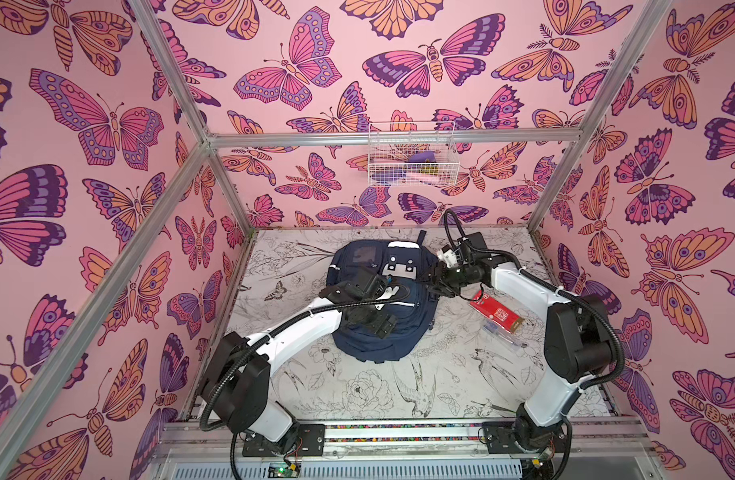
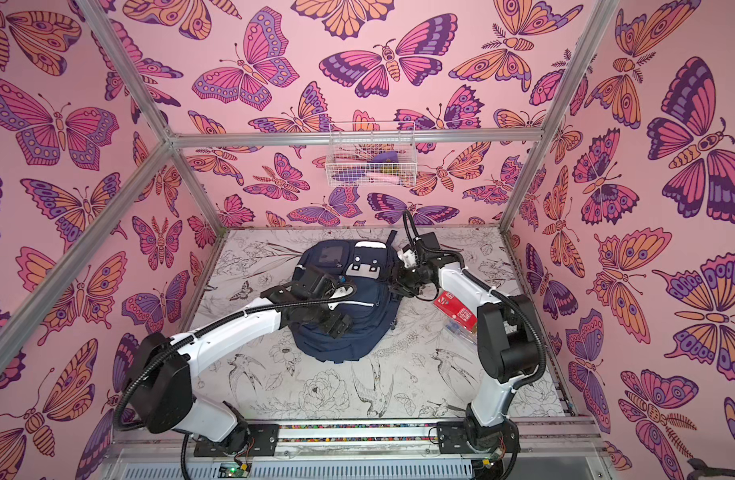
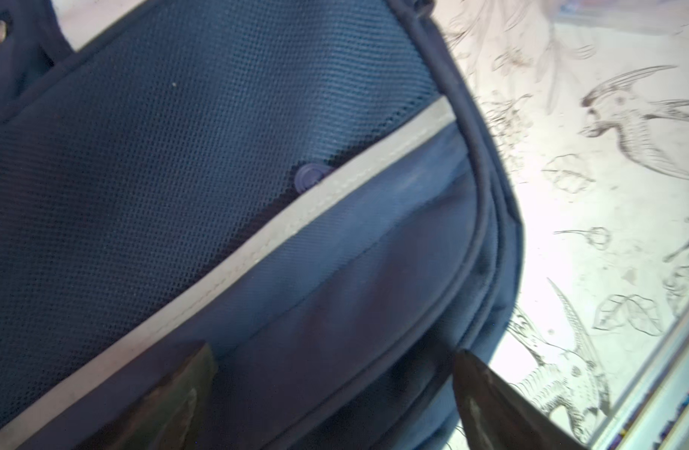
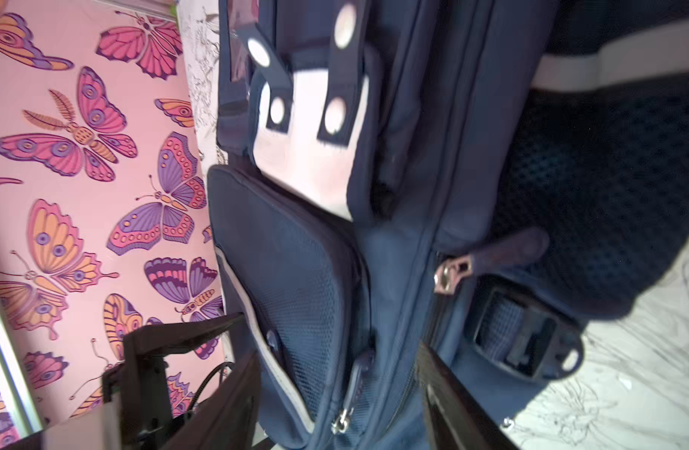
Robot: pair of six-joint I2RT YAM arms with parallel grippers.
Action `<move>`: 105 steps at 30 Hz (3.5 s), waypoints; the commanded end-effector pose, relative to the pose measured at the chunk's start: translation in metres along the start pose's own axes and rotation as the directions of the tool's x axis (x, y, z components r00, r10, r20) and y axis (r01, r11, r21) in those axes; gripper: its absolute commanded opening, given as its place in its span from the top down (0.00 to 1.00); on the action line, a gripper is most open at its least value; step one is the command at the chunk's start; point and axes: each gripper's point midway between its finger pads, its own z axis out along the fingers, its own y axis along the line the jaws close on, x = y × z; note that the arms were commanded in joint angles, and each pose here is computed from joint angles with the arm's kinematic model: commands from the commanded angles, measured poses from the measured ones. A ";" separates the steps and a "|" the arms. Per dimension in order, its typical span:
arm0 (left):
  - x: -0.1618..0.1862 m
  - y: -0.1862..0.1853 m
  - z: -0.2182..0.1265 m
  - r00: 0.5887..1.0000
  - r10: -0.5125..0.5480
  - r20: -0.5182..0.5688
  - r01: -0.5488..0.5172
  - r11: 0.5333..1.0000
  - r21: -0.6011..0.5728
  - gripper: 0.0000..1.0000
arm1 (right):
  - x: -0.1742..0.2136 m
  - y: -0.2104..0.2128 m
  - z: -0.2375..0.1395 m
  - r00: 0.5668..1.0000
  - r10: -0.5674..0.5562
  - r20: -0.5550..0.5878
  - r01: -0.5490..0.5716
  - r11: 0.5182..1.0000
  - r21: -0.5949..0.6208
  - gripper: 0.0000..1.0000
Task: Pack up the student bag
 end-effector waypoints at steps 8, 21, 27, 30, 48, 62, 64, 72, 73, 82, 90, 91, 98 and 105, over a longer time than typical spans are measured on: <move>-0.012 0.027 0.001 1.000 -0.003 0.020 0.006 0.988 -0.156 0.47 | -0.018 0.022 0.008 0.998 -0.058 -0.013 0.056 0.992 -0.113 0.36; -0.014 0.026 0.005 1.000 -0.003 0.027 0.007 0.989 -0.147 0.71 | -0.006 0.005 0.024 0.997 -0.041 -0.069 0.032 0.992 -0.120 0.36; -0.024 0.024 -0.006 0.997 -0.020 0.076 0.030 0.990 -0.138 1.00 | 0.005 0.001 0.032 0.992 -0.042 -0.122 0.022 0.987 -0.160 0.36; -0.026 0.020 -0.014 0.994 -0.029 0.104 0.041 0.992 -0.116 1.00 | 0.011 0.004 0.030 0.990 -0.052 -0.134 0.024 0.979 -0.202 0.37; -0.020 0.018 -0.017 0.982 -0.146 0.122 0.153 0.987 -0.050 1.00 | 0.047 0.022 0.001 0.992 -0.083 -0.091 0.048 0.941 -0.336 0.43; -0.018 0.016 -0.016 0.981 -0.157 0.114 0.162 0.986 -0.035 1.00 | 0.057 0.019 -0.004 0.996 -0.062 -0.064 0.036 0.936 -0.351 0.59; -0.018 0.016 -0.014 0.981 -0.160 0.110 0.165 0.986 -0.033 1.00 | 0.060 0.019 -0.007 0.996 -0.064 -0.056 0.041 0.936 -0.350 0.60; -0.016 0.014 -0.009 0.981 -0.167 0.095 0.170 0.985 -0.024 1.00 | 0.067 0.016 -0.004 0.996 -0.064 -0.056 0.041 0.941 -0.335 0.60; -0.015 0.014 -0.009 0.981 -0.170 0.093 0.173 0.985 -0.023 1.00 | 0.067 0.015 -0.002 0.996 -0.063 -0.058 0.040 0.943 -0.330 0.61; -0.012 0.012 -0.009 0.981 -0.174 0.087 0.175 0.984 -0.008 1.00 | 0.075 0.008 0.004 0.983 -0.167 -0.073 0.157 0.979 -0.134 0.50; -0.011 0.009 -0.007 0.980 -0.181 0.083 0.181 0.984 0.007 1.00 | 0.077 0.008 -0.014 0.945 -0.324 -0.038 0.325 0.945 0.039 0.49; -0.011 0.009 -0.007 0.980 -0.181 0.080 0.181 0.983 0.009 1.00 | 0.078 0.009 -0.013 0.938 -0.344 -0.047 0.346 0.937 0.046 0.51; -0.012 0.007 -0.007 0.980 -0.184 0.080 0.183 0.983 0.020 1.00 | 0.083 0.011 -0.004 0.913 -0.399 -0.082 0.404 0.912 0.072 0.56; -0.009 0.006 -0.007 0.980 -0.186 0.073 0.185 0.983 0.021 1.00 | 0.080 0.005 0.003 0.873 -0.472 -0.124 0.488 0.855 0.177 0.59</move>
